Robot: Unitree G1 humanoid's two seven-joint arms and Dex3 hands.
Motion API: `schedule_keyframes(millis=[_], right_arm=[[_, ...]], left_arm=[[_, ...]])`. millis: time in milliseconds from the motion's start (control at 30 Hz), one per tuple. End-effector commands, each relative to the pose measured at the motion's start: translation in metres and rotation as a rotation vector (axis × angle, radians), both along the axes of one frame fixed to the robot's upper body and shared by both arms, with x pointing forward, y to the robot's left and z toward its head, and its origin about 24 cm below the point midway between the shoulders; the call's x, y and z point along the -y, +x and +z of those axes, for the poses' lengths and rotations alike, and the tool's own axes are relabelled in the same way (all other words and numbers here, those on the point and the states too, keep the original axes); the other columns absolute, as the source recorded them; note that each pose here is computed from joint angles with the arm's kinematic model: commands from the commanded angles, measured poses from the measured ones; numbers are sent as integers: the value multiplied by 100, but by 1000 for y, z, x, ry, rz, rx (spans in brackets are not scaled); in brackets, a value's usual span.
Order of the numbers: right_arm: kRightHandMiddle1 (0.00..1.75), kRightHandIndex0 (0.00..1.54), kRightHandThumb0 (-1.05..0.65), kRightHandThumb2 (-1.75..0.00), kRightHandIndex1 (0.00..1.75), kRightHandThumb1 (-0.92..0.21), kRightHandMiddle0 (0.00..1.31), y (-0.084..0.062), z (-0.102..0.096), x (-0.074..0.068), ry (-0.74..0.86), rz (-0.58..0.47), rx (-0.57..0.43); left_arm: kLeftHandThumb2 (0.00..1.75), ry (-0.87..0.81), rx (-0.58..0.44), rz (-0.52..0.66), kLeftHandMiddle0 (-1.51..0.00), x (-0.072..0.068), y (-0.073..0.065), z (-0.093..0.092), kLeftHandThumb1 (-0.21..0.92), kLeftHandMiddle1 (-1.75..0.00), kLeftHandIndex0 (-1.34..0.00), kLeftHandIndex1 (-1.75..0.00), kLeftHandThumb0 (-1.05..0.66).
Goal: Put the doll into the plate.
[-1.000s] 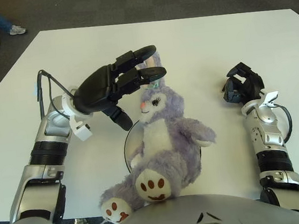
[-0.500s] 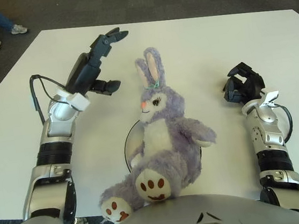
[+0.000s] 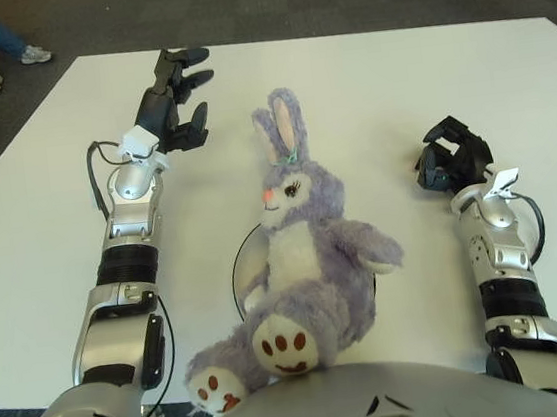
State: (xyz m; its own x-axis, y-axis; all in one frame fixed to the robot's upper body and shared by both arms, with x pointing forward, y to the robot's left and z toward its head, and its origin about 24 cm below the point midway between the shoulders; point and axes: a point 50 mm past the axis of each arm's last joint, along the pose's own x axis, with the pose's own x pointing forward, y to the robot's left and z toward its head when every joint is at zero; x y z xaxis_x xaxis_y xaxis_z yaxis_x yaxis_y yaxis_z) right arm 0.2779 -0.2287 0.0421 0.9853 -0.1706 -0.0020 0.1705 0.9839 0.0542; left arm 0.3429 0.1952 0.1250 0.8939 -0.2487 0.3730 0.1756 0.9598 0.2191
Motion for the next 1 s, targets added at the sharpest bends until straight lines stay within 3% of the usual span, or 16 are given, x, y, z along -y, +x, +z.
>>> schedule_keyframes(millis=[0,100,233,633,967], right_arm=[[161,68,-1,-149,175,-13,66,-11,-26,0,19,-10,-127],[161,68,-1,-149,175,-13,66,-11,-26,0,18,-9,-126],[161,68,-1,-149,175,-13,66,-12,-26,0,17,-10,-128],[160,68,-1,-149,175,-12,67,-11,-25,-1,14,-16,-127],[161,68,-1,-149,175,-13,66,-10,-25,-2,11,-15,-124]], left_arm=[[93,-123,-81,8,-41,-1,8,-14,68,-150,-4,-135,-6],[95,-183,-61,2,-33,0,9,-13,64,-167,-20,-162,-2],[109,-213,-34,4,-37,5,7,-14,52,-173,-33,-172,-1],[139,-249,-44,-1,-54,13,5,-21,26,-175,-53,-175,-1],[149,-297,-67,-9,-61,16,-1,-32,17,-175,-60,-175,-1]])
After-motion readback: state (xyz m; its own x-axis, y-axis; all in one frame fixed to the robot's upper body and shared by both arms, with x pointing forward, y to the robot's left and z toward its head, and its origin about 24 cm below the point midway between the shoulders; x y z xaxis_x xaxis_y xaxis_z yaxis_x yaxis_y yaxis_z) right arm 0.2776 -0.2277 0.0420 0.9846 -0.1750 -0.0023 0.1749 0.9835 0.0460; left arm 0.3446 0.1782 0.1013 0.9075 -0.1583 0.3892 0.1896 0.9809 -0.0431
